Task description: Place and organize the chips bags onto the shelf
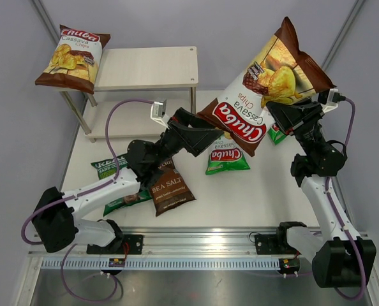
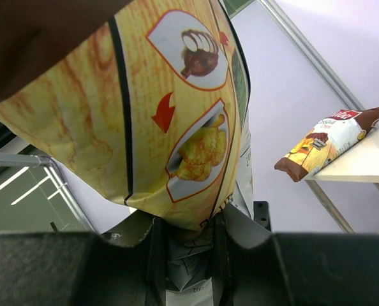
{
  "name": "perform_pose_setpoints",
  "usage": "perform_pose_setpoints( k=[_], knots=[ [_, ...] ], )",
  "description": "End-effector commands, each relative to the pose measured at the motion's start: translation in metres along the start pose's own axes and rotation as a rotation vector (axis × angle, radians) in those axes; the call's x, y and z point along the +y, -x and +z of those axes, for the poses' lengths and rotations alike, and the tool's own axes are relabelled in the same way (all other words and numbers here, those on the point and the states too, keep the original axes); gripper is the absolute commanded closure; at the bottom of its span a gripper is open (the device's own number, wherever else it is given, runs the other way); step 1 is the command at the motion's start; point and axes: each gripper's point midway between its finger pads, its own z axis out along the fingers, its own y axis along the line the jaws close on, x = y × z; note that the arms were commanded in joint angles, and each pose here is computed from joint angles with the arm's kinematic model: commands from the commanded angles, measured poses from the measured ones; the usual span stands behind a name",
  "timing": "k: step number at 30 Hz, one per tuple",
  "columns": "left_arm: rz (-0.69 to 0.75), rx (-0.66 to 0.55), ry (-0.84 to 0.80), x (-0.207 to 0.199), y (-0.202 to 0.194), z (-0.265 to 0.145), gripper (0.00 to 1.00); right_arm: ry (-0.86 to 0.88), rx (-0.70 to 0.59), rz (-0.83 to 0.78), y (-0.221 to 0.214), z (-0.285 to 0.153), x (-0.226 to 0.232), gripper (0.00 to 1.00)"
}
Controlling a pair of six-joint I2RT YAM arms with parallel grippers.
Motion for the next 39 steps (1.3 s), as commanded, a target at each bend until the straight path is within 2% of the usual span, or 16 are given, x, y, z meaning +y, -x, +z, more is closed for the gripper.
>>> perform_pose_setpoints(
  k=[1, 13, 14, 15, 17, 18, 21, 22, 23, 25, 26, 27, 32, 33, 36, 39],
  knots=[
    [0.051, -0.079, -0.058, -0.015, 0.021, 0.014, 0.01, 0.233, 0.022, -0.115, -0.006, 0.002, 0.063, 0.79],
    [0.117, -0.093, -0.172, -0.031, 0.024, 0.024, 0.01, 0.188, 0.096, 0.014, -0.023, 0.004, 0.036, 0.75],
    [0.115, -0.105, -0.155, -0.028, 0.026, 0.024, 0.04, 0.181, 0.094, 0.022, -0.023, 0.003, 0.032, 0.75],
    [0.118, -0.104, -0.142, -0.025, 0.027, 0.023, 0.15, 0.174, 0.091, 0.024, -0.024, 0.001, 0.028, 0.75],
    [0.117, -0.109, -0.12, -0.022, 0.028, 0.022, 0.28, 0.167, 0.086, 0.023, -0.025, -0.001, 0.023, 0.72],
    [0.116, -0.102, -0.105, -0.018, 0.027, 0.021, 0.45, 0.168, 0.082, 0.017, -0.026, -0.003, 0.023, 0.7],
    [0.089, -0.115, -0.073, -0.009, 0.034, 0.016, 0.69, 0.139, 0.075, 0.01, -0.028, -0.005, 0.016, 0.57],
    [0.074, -0.114, -0.054, -0.002, 0.034, 0.013, 0.73, 0.13, 0.074, 0.004, -0.028, -0.005, 0.017, 0.47],
    [0.059, -0.117, -0.044, 0.002, 0.036, 0.011, 0.77, 0.117, 0.068, -0.011, -0.027, -0.005, 0.013, 0.43],
    [0.024, -0.135, -0.034, 0.01, 0.046, 0.004, 0.79, 0.084, 0.065, -0.014, -0.027, -0.005, 0.006, 0.29],
    [0.016, -0.136, -0.029, 0.012, 0.047, -0.001, 0.8, 0.073, 0.064, -0.035, -0.027, -0.006, 0.004, 0.07],
    [0.008, -0.148, -0.019, 0.017, 0.054, -0.006, 0.8, 0.033, 0.064, -0.026, -0.027, -0.005, -0.004, 0.01],
    [0.038, -0.182, 0.065, 0.024, 0.081, -0.024, 0.86, -0.118, 0.081, -0.112, -0.031, -0.011, -0.032, 0.01],
    [0.074, -0.209, 0.077, 0.016, 0.096, -0.028, 0.88, -0.202, 0.087, -0.093, -0.033, -0.016, -0.048, 0.0],
    [0.111, -0.244, 0.192, 0.02, 0.122, -0.036, 0.89, -0.326, 0.08, -0.155, -0.032, -0.027, -0.064, 0.0],
    [0.098, -0.269, 0.397, 0.043, 0.145, -0.05, 0.89, -0.398, 0.08, -0.211, -0.031, -0.036, -0.069, 0.01]
  ],
)
